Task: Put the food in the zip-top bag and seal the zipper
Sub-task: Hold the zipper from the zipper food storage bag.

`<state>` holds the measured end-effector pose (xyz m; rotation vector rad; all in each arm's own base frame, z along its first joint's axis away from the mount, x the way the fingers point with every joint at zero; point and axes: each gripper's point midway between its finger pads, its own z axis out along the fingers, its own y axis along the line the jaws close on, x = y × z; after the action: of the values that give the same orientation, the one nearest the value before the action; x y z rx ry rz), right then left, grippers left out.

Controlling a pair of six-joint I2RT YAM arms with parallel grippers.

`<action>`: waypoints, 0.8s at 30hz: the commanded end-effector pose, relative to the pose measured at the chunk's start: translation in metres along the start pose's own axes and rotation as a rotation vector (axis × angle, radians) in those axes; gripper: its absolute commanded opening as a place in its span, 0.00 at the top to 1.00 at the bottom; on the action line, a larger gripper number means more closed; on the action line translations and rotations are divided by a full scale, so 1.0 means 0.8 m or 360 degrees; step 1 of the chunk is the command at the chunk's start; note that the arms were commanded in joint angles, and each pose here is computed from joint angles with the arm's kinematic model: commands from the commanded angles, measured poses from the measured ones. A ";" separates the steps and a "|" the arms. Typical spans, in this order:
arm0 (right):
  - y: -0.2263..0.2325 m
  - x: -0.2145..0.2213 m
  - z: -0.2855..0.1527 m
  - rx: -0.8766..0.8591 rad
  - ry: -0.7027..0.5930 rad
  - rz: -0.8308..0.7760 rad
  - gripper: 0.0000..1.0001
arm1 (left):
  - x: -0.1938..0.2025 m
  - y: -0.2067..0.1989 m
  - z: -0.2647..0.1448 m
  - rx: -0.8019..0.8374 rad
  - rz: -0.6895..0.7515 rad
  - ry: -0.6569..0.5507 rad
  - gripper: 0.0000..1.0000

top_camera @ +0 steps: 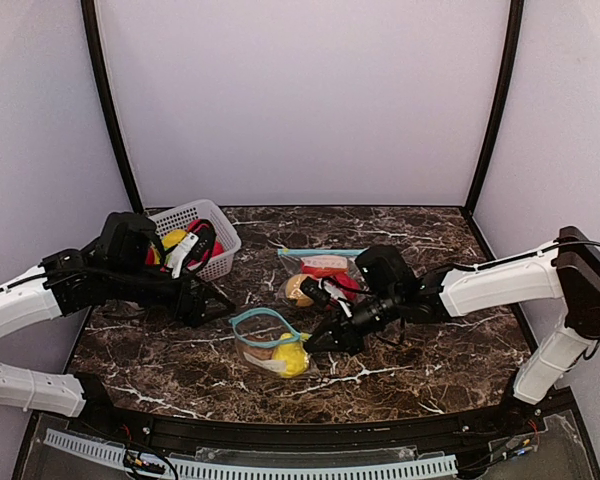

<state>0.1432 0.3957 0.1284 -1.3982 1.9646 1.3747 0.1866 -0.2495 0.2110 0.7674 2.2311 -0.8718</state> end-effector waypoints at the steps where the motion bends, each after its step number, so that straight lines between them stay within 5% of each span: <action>1: 0.004 -0.004 0.003 -0.0030 -0.0030 -0.0003 1.00 | -0.053 -0.065 0.012 0.0330 0.0503 -0.0256 0.22; 9: 0.001 -0.014 0.005 -0.0023 -0.0045 0.0004 1.00 | -0.063 -0.124 0.082 0.0703 0.0775 -0.0175 0.34; 15: -0.001 -0.019 0.003 -0.0002 -0.0062 -0.0012 1.00 | -0.047 -0.125 0.118 0.0821 0.0773 -0.0085 0.51; 24: -0.003 -0.023 0.000 0.0011 -0.0074 -0.0018 1.00 | -0.016 -0.111 0.150 0.0852 0.0703 0.0049 0.58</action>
<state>0.1463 0.3988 0.1296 -1.3711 1.9763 1.3847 0.1763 -0.3907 0.1782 1.4335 1.7966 -1.1955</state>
